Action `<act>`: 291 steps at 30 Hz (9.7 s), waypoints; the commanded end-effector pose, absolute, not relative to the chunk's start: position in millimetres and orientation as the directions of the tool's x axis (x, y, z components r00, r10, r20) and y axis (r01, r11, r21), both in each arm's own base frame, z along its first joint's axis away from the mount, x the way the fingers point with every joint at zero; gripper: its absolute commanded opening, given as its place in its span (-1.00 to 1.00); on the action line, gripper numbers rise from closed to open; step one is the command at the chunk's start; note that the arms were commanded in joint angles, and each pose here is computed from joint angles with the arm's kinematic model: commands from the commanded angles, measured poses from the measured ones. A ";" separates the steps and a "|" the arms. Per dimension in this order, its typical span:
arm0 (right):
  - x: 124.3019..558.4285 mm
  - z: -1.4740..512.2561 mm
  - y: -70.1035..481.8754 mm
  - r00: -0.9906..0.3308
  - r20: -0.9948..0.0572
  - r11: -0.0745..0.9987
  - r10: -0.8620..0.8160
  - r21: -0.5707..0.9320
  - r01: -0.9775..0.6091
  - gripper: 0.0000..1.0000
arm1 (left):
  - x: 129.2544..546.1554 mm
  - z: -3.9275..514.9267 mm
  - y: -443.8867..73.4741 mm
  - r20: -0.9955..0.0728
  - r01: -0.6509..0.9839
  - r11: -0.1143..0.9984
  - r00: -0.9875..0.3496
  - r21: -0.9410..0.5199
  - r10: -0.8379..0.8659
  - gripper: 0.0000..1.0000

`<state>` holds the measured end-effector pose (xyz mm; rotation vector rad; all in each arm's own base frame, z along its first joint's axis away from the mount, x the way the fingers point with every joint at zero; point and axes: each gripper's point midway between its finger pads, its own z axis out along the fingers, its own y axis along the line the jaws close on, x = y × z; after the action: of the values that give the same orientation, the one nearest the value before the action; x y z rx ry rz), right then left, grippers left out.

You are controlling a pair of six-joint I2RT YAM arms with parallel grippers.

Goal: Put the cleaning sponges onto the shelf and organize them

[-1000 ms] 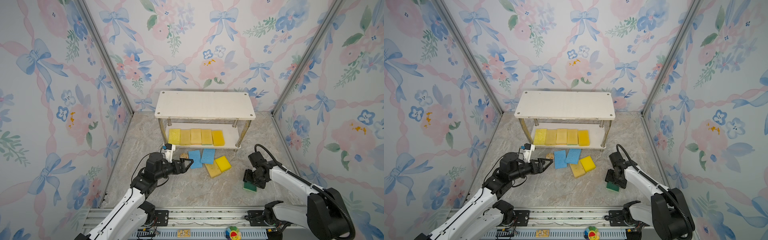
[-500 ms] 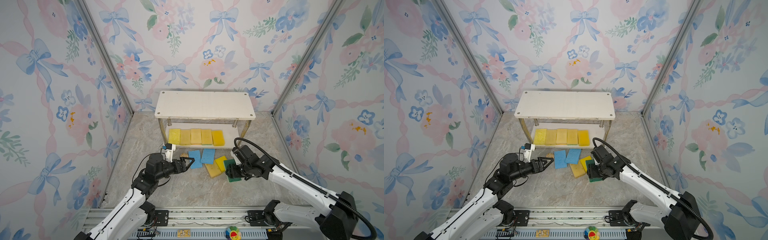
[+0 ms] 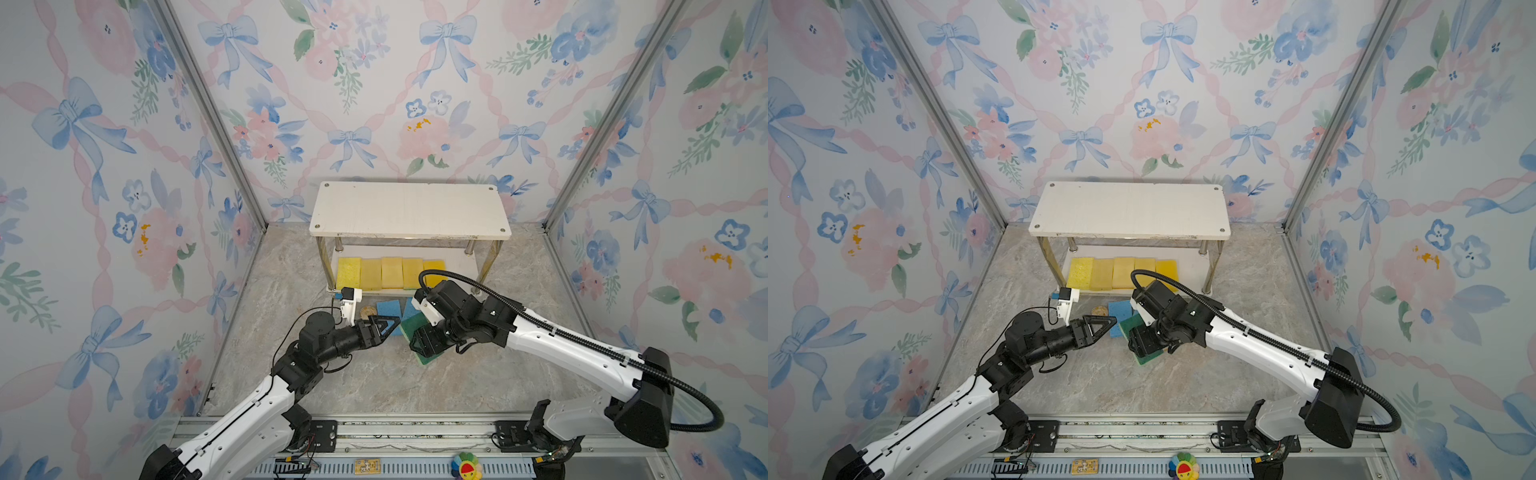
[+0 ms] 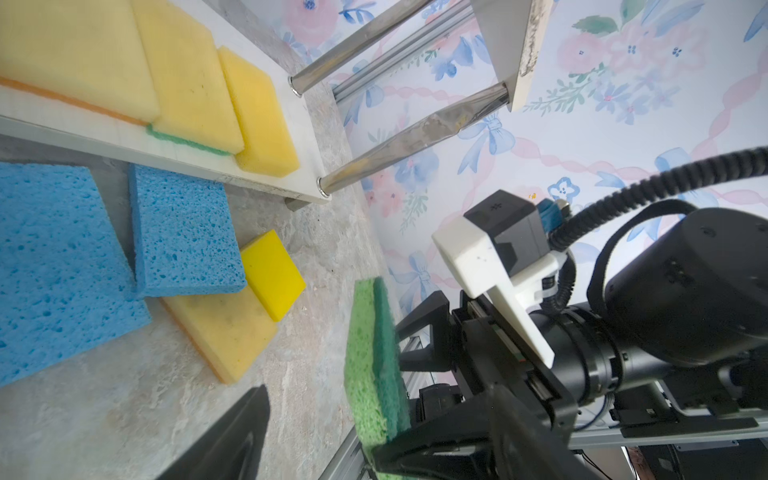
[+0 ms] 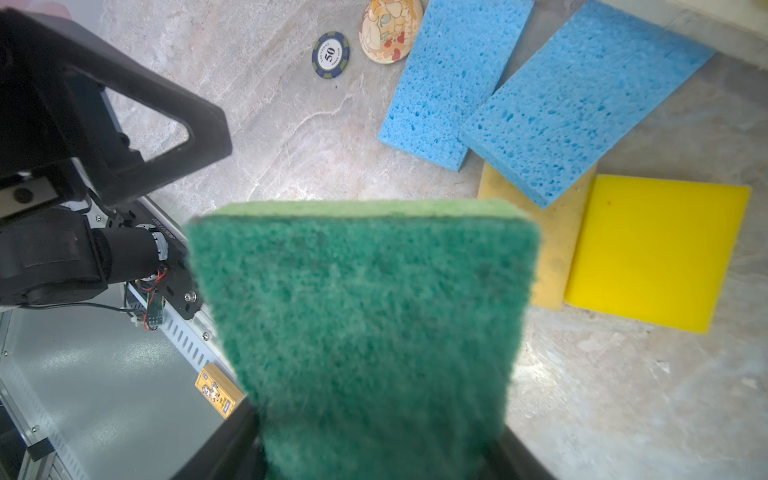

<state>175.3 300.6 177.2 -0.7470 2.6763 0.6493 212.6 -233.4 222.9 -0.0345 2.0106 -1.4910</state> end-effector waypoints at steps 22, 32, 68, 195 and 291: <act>162.3 206.6 322.9 -0.781 -0.449 0.707 -0.435 0.367 -0.604 0.33 | 207.1 219.8 -256.3 -0.454 0.339 0.345 -0.820 -0.875 -0.347 -0.28; 163.8 206.0 322.2 -0.784 -0.448 0.714 -0.430 0.362 -0.599 0.68 | 207.8 221.0 -256.5 -0.454 0.339 0.343 -0.820 -0.876 -0.350 -0.99; 138.0 255.8 279.1 -0.845 -0.479 0.488 -0.238 0.693 -0.530 0.23 | 186.5 279.6 -264.1 -0.524 0.510 0.133 -0.844 -0.850 -0.115 -1.00; 367.9 439.3 469.6 -0.835 -0.515 0.337 0.197 0.835 -0.435 0.16 | 252.0 242.2 -104.0 -0.839 0.328 0.834 -0.480 -0.443 -0.257 0.62; 156.1 205.4 124.7 -0.841 -0.532 0.866 0.095 0.461 -0.193 0.94 | 223.7 31.7 -337.0 -0.295 0.128 0.707 -0.948 -0.695 -0.117 -0.58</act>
<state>158.2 129.9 205.7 -0.0812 2.4683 0.7116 224.2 -331.7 30.2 -0.0143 2.5988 -1.0776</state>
